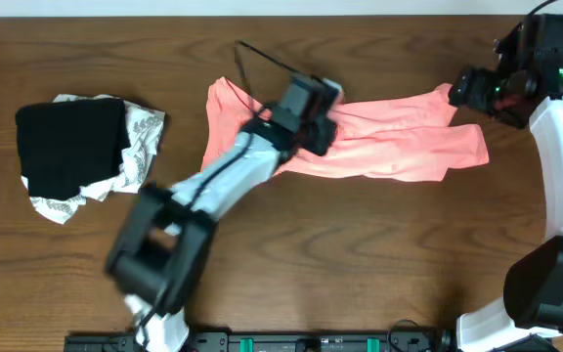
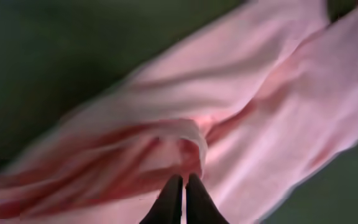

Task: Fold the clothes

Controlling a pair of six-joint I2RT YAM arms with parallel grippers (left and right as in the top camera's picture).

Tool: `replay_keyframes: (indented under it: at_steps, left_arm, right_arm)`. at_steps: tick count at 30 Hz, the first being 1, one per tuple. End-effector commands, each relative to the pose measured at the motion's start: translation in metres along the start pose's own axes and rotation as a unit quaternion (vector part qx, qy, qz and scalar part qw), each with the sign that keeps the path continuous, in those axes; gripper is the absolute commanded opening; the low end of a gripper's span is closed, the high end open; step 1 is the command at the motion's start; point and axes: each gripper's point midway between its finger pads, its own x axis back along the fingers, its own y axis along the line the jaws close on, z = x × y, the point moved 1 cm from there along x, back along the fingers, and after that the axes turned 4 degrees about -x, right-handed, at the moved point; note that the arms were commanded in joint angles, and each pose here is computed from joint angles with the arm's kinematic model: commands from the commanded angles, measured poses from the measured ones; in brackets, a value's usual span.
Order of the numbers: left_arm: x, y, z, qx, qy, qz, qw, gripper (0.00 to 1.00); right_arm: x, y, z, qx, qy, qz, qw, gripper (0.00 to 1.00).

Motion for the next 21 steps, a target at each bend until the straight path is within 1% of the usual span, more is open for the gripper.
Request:
replay_keyframes:
  at_steps: [1, 4, 6, 7, 8, 9, 10, 11, 12, 16, 21]
  left_arm:
    - [0.058, -0.001, -0.044, -0.006, -0.061, -0.002, 0.998, 0.06]
    - [0.084, 0.004, -0.047, -0.005, -0.062, -0.025, 0.998, 0.06]
    - [0.093, 0.006, -0.046, -0.011, -0.061, -0.036, 0.997, 0.06]
    - [0.094, 0.005, -0.046, -0.016, -0.061, -0.036, 0.997, 0.06]
    - [0.094, 0.005, -0.046, -0.016, -0.060, -0.036, 0.997, 0.06]
    - [0.090, 0.006, -0.044, -0.015, -0.056, -0.036, 0.998, 0.07]
    - [0.086, 0.007, -0.042, -0.014, -0.052, -0.036, 0.998, 0.14]
    - [0.078, 0.007, -0.038, -0.013, -0.044, -0.033, 0.998, 0.22]
    - [0.070, 0.007, -0.035, -0.012, -0.038, -0.032, 0.999, 0.27]
    - [0.029, 0.001, -0.020, -0.014, -0.018, -0.021, 1.000, 0.39]
    - [-0.021, -0.005, 0.001, -0.021, 0.003, -0.011, 1.000, 0.48]
  right_arm:
    - [-0.006, -0.006, -0.005, -0.003, -0.006, 0.010, 1.000, 0.84]
    - [-0.023, -0.008, -0.005, -0.003, 0.004, 0.012, 1.000, 0.79]
    - [-0.038, -0.008, 0.000, -0.006, 0.023, 0.007, 1.000, 0.74]
    - [-0.044, -0.005, 0.004, -0.007, 0.035, -0.003, 0.999, 0.73]
    - [-0.049, -0.002, 0.007, -0.008, 0.045, -0.014, 0.999, 0.74]
    - [-0.054, 0.000, 0.010, -0.009, 0.055, -0.023, 0.998, 0.80]
    - [-0.058, 0.002, 0.012, -0.011, 0.061, -0.031, 0.998, 0.86]
    - [-0.060, 0.003, 0.013, -0.011, 0.064, -0.035, 0.997, 0.89]
    - [-0.061, 0.005, 0.014, -0.012, 0.066, -0.040, 0.997, 0.91]
    - [-0.059, 0.005, 0.012, -0.012, 0.063, -0.040, 0.997, 0.93]
    - [-0.054, 0.003, 0.019, -0.018, 0.077, -0.034, 0.996, 0.92]
